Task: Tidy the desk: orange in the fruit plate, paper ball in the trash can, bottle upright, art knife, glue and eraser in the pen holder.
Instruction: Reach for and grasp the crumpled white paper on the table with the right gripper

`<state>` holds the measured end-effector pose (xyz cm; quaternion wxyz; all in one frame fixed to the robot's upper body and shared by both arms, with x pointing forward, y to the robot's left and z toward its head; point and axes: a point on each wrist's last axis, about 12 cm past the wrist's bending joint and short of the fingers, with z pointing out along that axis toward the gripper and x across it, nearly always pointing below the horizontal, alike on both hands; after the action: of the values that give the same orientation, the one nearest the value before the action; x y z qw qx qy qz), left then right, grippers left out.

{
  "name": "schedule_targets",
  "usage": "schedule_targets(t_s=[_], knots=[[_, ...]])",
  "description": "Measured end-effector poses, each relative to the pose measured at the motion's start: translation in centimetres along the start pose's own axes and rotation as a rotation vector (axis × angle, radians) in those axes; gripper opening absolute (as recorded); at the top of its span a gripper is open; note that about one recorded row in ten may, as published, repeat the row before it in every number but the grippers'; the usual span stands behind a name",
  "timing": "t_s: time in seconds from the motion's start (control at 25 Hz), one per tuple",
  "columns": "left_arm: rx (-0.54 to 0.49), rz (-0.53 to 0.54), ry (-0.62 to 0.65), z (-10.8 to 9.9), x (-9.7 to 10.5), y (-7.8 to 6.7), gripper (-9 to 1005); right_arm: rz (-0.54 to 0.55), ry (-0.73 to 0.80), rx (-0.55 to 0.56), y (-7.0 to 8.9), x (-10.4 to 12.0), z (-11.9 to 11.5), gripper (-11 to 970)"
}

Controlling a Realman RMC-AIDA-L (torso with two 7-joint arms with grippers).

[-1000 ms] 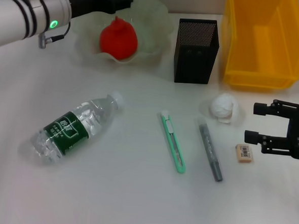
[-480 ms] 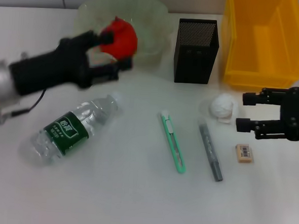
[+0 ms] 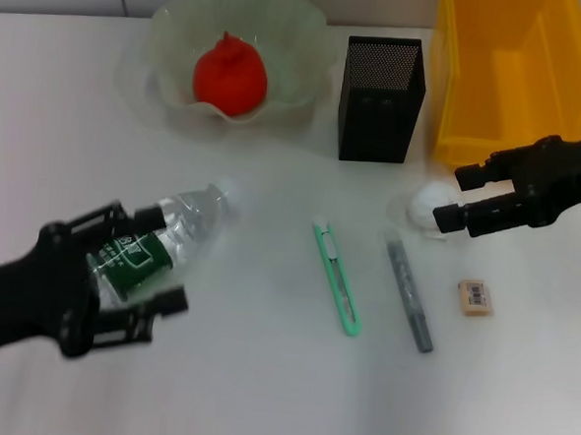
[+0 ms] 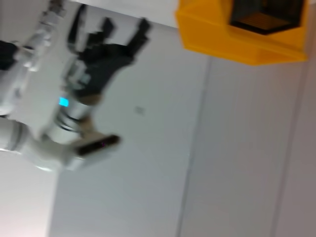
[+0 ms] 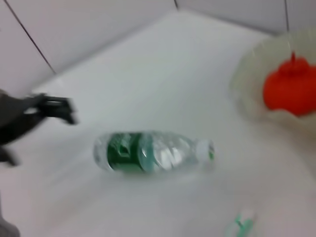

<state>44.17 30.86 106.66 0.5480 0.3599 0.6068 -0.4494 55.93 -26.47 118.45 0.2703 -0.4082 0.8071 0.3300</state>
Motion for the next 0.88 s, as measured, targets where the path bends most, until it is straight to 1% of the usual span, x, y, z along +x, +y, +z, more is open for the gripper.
schedule_targets(t_s=[0.04, 0.08, 0.12, 0.2, 0.24, 0.28, 0.32, 0.4, 0.44, 0.48, 0.52, 0.56, 0.68, 0.88], knots=[[0.033, -0.008, 0.008, -0.5, 0.2, -0.7, 863, 0.021, 0.072, 0.033, 0.2, -1.2, 0.3, 778], [0.033, -0.008, 0.008, -0.5, 0.2, -0.7, 863, 0.021, 0.072, 0.033, 0.2, -1.2, 0.3, 779], [0.049, -0.029, 0.019, -1.0, 0.5, -1.0, 863, 0.043, 0.158, 0.077, 0.5, -2.7, 0.8, 779], [0.052, -0.041, 0.024, -1.1, 0.7, -1.2, 863, 0.051, 0.187, 0.092, 0.6, -3.0, 1.0, 779], [0.053, -0.056, 0.031, -1.3, 0.9, -1.4, 863, 0.075, 0.271, 0.147, 0.7, -4.3, 1.6, 779], [0.053, -0.056, 0.031, -1.3, 0.9, -1.4, 863, 0.075, 0.271, 0.147, 0.7, -4.3, 1.6, 779], [0.056, -0.055, 0.031, -1.4, 1.1, -1.6, 863, 0.083, 0.301, 0.169, 0.8, -4.8, 1.8, 779], [0.059, -0.049, 0.031, -1.5, 1.3, -1.8, 863, 0.094, 0.360, 0.217, 0.9, -6.0, 2.4, 779], [0.062, -0.042, 0.033, -1.6, 1.4, -2.0, 863, 0.102, 0.410, 0.259, 1.1, -7.0, 2.9, 779], [0.062, -0.042, 0.033, -1.6, 1.4, -2.0, 863, 0.102, 0.410, 0.259, 1.1, -7.0, 2.9, 778], [0.069, -0.042, 0.038, -1.7, 1.5, -2.1, 863, 0.107, 0.453, 0.294, 1.3, -7.7, 3.5, 778], [0.069, -0.042, 0.038, -1.7, 1.5, -2.1, 863, 0.107, 0.453, 0.294, 1.3, -7.7, 3.5, 778], [0.074, -0.040, 0.044, -1.8, 1.4, -2.1, 863, 0.098, 0.523, 0.373, 1.8, -8.5, 4.8, 778], [0.072, -0.042, 0.045, -1.9, 1.4, -2.1, 863, 0.098, 0.560, 0.388, 2.1, -8.4, 5.8, 777]])
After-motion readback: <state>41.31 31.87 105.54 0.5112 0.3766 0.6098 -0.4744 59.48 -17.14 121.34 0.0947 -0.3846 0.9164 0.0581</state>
